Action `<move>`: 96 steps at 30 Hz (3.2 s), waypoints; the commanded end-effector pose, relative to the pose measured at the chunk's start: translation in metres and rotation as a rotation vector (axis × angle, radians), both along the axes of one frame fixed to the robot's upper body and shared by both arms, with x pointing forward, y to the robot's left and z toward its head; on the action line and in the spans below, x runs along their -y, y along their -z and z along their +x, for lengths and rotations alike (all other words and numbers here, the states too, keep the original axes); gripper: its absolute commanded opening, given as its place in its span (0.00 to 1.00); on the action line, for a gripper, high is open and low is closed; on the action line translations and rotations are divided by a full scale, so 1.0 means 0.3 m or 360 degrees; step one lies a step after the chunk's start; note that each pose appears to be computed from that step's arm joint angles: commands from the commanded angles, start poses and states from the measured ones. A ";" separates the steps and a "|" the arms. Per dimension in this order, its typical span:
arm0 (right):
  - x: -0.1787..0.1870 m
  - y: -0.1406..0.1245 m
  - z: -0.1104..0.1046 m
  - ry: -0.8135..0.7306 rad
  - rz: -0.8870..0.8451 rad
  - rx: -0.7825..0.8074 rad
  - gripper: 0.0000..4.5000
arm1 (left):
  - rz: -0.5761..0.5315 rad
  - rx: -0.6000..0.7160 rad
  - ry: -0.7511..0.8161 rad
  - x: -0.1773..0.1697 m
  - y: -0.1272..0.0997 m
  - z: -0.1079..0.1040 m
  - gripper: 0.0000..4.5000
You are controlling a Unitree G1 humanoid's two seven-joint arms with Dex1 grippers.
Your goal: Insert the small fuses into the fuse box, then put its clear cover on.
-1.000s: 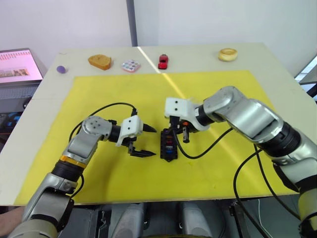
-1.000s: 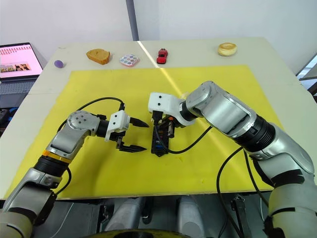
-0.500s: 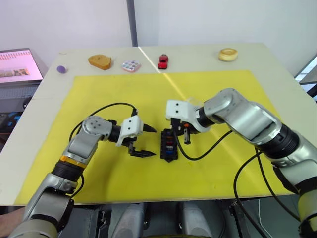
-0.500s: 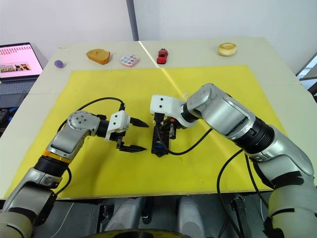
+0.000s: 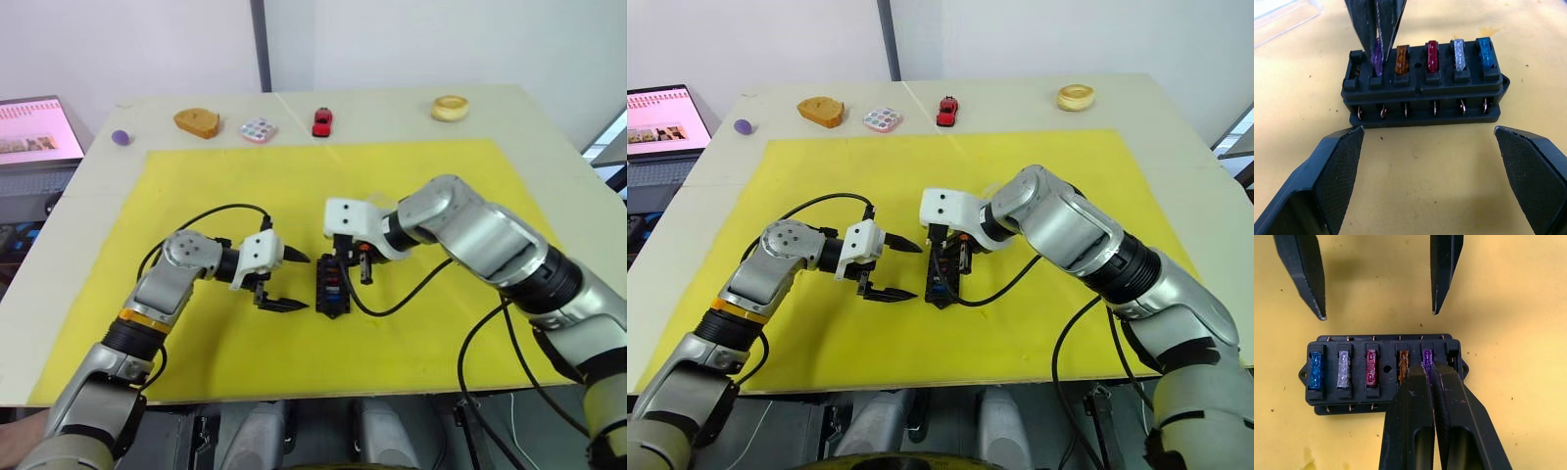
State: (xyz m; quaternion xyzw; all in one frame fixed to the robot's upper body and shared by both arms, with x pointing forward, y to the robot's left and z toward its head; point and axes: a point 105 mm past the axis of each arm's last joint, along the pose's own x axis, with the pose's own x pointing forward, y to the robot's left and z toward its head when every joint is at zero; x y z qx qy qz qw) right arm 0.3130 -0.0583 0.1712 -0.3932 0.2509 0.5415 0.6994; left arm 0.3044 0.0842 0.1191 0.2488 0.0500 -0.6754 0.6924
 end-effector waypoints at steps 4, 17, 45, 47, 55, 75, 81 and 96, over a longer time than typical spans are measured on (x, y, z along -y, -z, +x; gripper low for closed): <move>-0.008 0.028 -0.006 -0.0040 -0.0063 -0.0057 0.00 | -0.0005 0.0053 0.0028 0.017 -0.006 -0.013 0.99; -0.011 -0.041 0.027 -0.0005 -0.0103 -0.0081 0.00 | 0.0012 0.0083 0.0021 0.026 0.014 -0.011 0.99; -0.032 -0.069 0.025 -0.0032 -0.0051 -0.0006 0.31 | 0.0033 0.0056 0.0016 0.020 0.020 -0.010 1.00; -0.034 -0.083 0.026 -0.0036 -0.0034 0.0008 0.31 | 0.0038 0.0056 0.0016 0.016 0.020 -0.009 1.00; -0.029 -0.147 0.023 -0.0064 0.0001 0.0077 0.31 | 0.0061 0.0066 -0.0001 -0.001 0.013 0.006 1.00; -0.010 -0.082 -0.012 -0.0125 0.0086 -0.0042 0.01 | 0.0073 0.0096 -0.0008 -0.003 -0.001 0.034 1.00; 0.009 -0.048 0.001 -0.0112 0.0052 -0.0051 0.01 | 0.0080 0.0102 -0.0007 -0.005 -0.001 0.040 1.00; 0.037 0.022 0.015 -0.0123 -0.0033 -0.0023 0.01 | 0.0048 0.0104 -0.0046 -0.008 0.004 0.022 1.00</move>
